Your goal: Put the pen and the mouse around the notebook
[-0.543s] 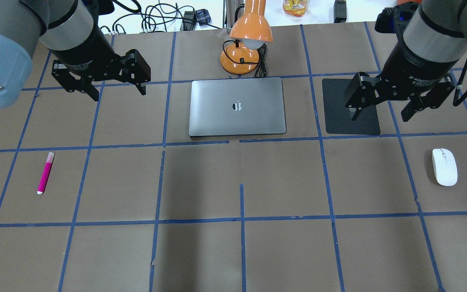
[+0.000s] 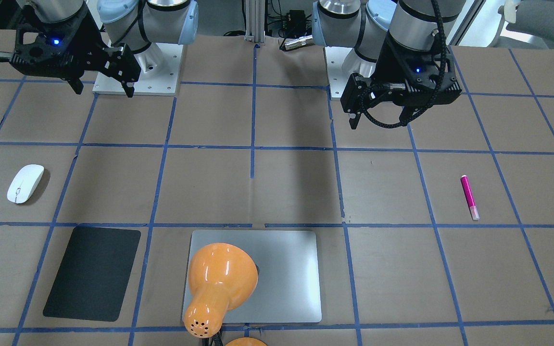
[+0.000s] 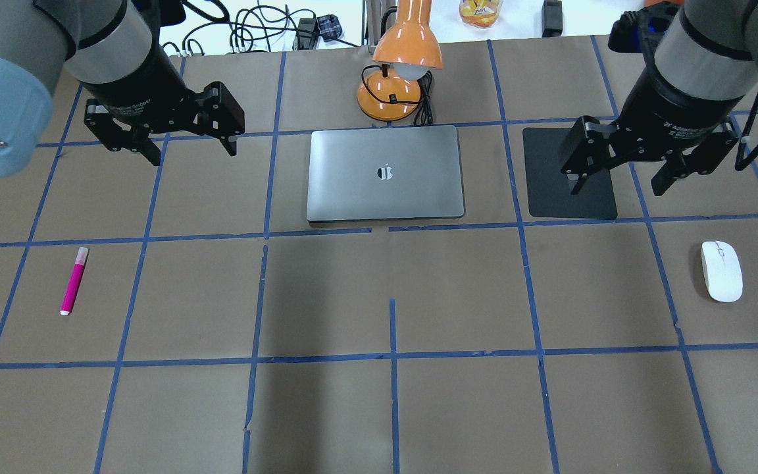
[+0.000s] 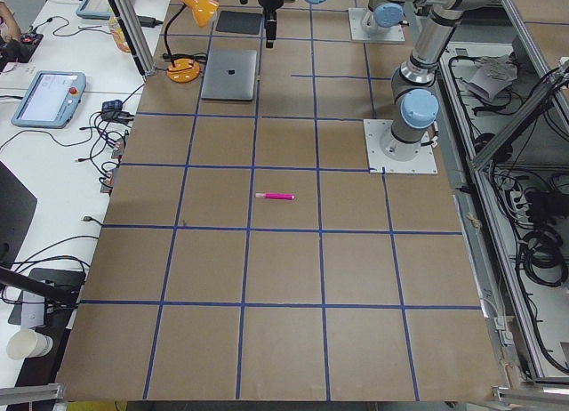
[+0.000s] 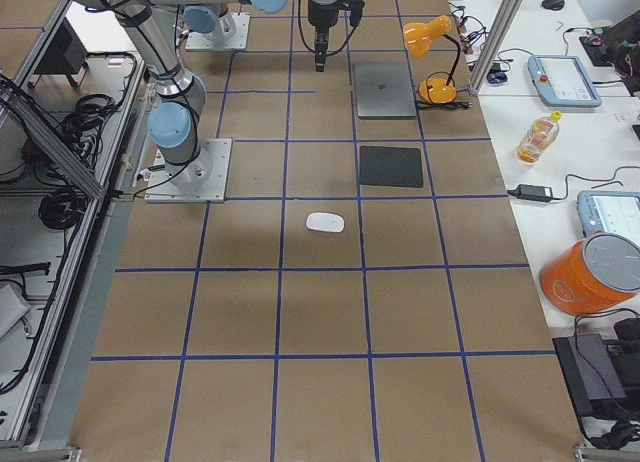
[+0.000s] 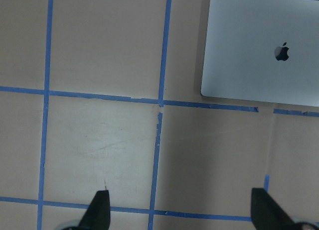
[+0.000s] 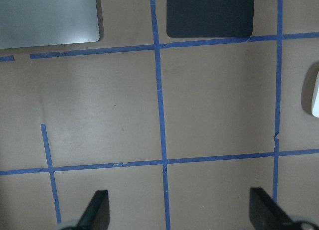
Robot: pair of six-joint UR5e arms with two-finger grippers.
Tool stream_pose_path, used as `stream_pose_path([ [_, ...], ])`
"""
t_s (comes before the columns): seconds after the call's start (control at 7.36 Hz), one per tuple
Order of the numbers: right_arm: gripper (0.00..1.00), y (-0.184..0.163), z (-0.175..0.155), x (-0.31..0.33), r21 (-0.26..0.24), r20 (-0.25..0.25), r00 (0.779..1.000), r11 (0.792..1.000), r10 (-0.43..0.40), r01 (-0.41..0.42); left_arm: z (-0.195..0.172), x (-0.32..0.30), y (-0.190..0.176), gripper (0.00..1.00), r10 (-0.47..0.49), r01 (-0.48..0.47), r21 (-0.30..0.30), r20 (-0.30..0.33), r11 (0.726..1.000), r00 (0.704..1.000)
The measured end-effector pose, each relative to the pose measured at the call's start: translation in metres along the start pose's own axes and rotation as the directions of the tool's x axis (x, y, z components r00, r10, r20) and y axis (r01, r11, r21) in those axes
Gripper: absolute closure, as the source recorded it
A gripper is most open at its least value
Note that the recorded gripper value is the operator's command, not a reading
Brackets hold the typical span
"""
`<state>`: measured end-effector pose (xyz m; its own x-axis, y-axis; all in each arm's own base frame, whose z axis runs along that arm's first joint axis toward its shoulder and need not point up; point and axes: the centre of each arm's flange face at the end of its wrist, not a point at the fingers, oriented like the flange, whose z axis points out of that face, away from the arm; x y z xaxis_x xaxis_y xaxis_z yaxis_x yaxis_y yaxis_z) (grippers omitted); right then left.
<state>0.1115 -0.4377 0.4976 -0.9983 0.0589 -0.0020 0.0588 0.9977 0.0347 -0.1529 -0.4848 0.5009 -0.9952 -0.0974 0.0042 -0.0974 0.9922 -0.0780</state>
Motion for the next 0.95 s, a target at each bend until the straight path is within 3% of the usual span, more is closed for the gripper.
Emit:
stream_pose_path([
  [0.41, 0.0, -0.007, 0.013, 0.017, -0.028, -0.019, 0.999, 0.999, 0.029, -0.029, 0.018, -0.012, -0.006, 0.0, 0.036, -0.035, -0.031, 0.007, 0.999, 0.999],
  [0.68, 0.0, -0.025, 0.036, 0.088, -0.048, -0.094, 0.988, 0.991, 0.121, -0.126, 0.046, -0.049, -0.019, 0.0, 0.068, -0.068, -0.035, 0.005, 0.997, 0.998],
  [0.95, 0.0, -0.047, 0.077, 0.167, -0.023, -0.109, 0.987, 0.993, 0.117, -0.12, 0.087, -0.112, -0.035, 0.0, 0.072, -0.072, -0.079, -0.006, 0.994, 0.997],
])
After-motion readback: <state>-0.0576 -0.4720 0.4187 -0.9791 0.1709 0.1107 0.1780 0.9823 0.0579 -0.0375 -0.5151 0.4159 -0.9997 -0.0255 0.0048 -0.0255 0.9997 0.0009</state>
